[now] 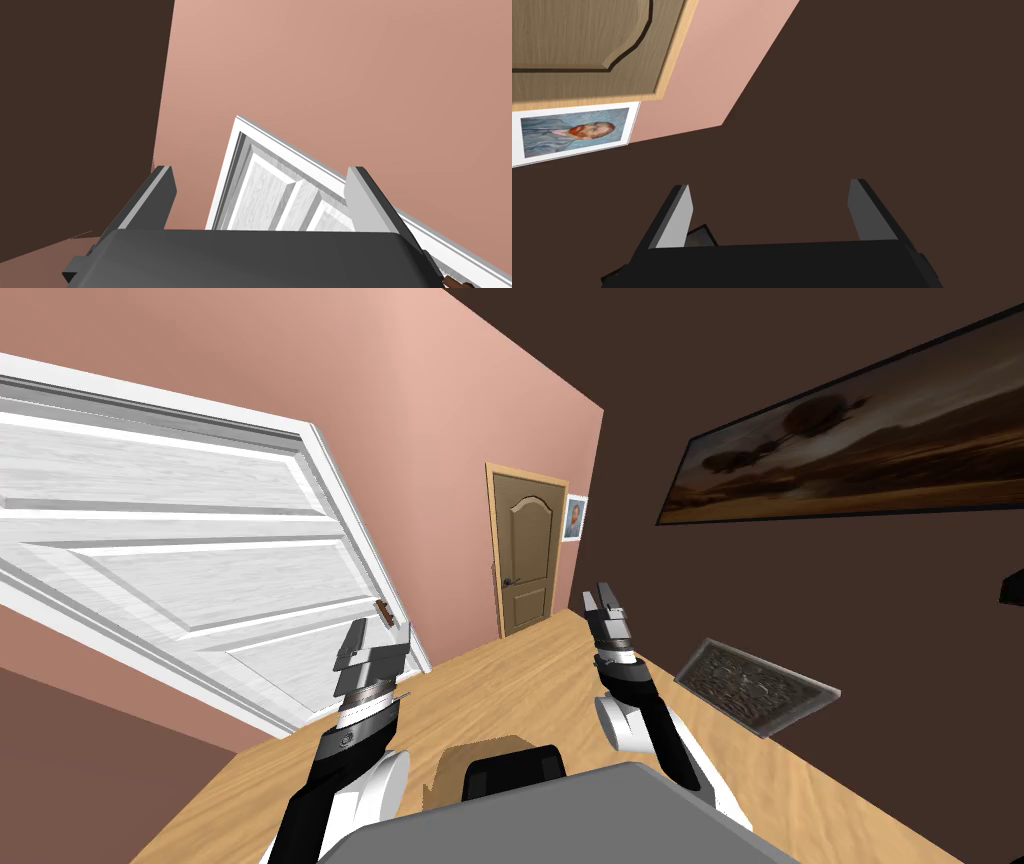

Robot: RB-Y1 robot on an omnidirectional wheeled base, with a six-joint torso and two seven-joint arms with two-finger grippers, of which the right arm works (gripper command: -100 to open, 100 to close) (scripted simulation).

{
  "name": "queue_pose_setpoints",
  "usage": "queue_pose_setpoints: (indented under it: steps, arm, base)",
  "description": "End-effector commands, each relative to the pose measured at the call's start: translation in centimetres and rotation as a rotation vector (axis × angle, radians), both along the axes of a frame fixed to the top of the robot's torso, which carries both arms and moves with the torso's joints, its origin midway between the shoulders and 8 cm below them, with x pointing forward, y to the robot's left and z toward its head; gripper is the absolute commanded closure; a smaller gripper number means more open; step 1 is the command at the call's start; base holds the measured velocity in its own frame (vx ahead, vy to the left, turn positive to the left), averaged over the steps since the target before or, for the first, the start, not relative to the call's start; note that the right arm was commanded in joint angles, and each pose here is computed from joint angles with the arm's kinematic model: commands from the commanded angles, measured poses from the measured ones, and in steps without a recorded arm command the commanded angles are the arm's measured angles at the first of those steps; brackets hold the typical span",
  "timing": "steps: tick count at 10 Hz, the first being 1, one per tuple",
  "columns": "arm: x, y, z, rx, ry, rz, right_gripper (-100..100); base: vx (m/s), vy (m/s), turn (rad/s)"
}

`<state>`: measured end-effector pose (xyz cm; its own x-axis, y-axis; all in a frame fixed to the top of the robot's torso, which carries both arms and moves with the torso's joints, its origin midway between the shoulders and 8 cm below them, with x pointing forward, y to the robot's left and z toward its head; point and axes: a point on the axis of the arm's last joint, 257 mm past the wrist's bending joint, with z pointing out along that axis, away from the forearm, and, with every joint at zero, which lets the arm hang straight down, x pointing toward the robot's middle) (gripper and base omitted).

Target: Pull the door open

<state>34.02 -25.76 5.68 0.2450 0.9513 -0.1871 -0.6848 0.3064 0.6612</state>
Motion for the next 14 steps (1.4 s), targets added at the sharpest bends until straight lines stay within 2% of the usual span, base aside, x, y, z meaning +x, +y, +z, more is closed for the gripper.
queue_pose_setpoints:
  steps: [1, 4, 6, 7, 14]
  arm:
    - [0.6, 0.1, -1.0, -0.003, 0.018, 0.013, -100]
    - [2.1, 0.3, -3.2, -0.006, 0.06, 0.042, -100]
    - [2.7, 0.3, -4.2, -0.007, 0.078, 0.054, -100]
    - [3.3, 0.3, -5.3, -0.008, 0.098, 0.066, -100]
    - [5.7, 0.2, -10.0, -0.008, 0.183, 0.112, -100]
  base:
    - [0.093, -0.015, 0.034]
    - [0.168, 0.012, 0.045]
    - [0.136, 0.019, 0.028]
    - [0.154, 0.001, 0.058]
    - [0.104, 0.008, 0.037]
